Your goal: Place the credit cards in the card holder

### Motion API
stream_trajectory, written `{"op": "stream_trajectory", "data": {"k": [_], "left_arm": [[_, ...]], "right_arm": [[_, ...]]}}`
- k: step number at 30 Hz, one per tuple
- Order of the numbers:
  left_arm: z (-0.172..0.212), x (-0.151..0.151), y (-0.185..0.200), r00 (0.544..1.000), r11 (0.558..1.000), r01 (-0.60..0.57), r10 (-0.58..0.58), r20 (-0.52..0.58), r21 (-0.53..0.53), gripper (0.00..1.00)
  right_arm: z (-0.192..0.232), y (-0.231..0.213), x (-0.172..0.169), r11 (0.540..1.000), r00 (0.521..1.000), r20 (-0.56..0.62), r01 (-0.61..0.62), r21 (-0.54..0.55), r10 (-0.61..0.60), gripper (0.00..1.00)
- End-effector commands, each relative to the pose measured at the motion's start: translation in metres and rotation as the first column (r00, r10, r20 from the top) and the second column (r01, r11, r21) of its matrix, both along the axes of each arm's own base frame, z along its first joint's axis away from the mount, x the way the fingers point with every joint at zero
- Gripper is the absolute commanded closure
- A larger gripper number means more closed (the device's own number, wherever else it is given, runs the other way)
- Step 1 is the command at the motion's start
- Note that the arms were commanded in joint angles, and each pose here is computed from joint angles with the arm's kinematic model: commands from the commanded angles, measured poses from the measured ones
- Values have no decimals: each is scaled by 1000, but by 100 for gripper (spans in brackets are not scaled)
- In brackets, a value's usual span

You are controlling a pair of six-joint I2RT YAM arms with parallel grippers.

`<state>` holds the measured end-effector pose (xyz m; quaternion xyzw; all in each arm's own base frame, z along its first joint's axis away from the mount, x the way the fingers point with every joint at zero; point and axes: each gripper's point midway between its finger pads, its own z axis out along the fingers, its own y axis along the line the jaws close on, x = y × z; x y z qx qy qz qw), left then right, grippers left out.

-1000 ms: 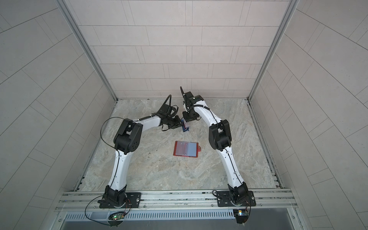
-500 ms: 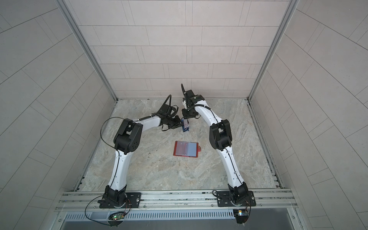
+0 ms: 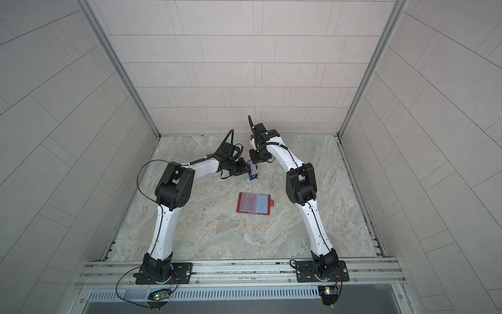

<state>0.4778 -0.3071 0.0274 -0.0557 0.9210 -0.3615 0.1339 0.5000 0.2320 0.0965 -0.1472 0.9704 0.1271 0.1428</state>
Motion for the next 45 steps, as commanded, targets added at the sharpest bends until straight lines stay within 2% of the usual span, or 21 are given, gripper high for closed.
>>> {"op": "stream_trajectory", "data": {"k": [1,8,21,31,38,45], "left_arm": [[-53,-25,15,991,995,8,5,-134,95,74],[-52,-26,15,991,995,7,6,-134,97,74],[-53,-26,16,991,995,9,5,-134,98,74],[-55,-27,16,990,995,8,6,-137,100,74],[-55,-27,17,990,995,8,7,-140,101,74],[-51,-27,15,991,996,9,4,-135,93,74]], "right_arm": [[32,-1,-13,999,1000,5,-30,34,30,71],[26,-8,-26,999,998,-46,-39,15,40,75],[21,-13,-33,999,997,-68,-36,3,36,85],[35,-15,-33,1000,999,-42,-31,2,31,91],[40,-17,-34,1000,999,-31,-30,-1,30,100],[61,-24,-33,1000,999,35,-9,-7,9,100]]}}
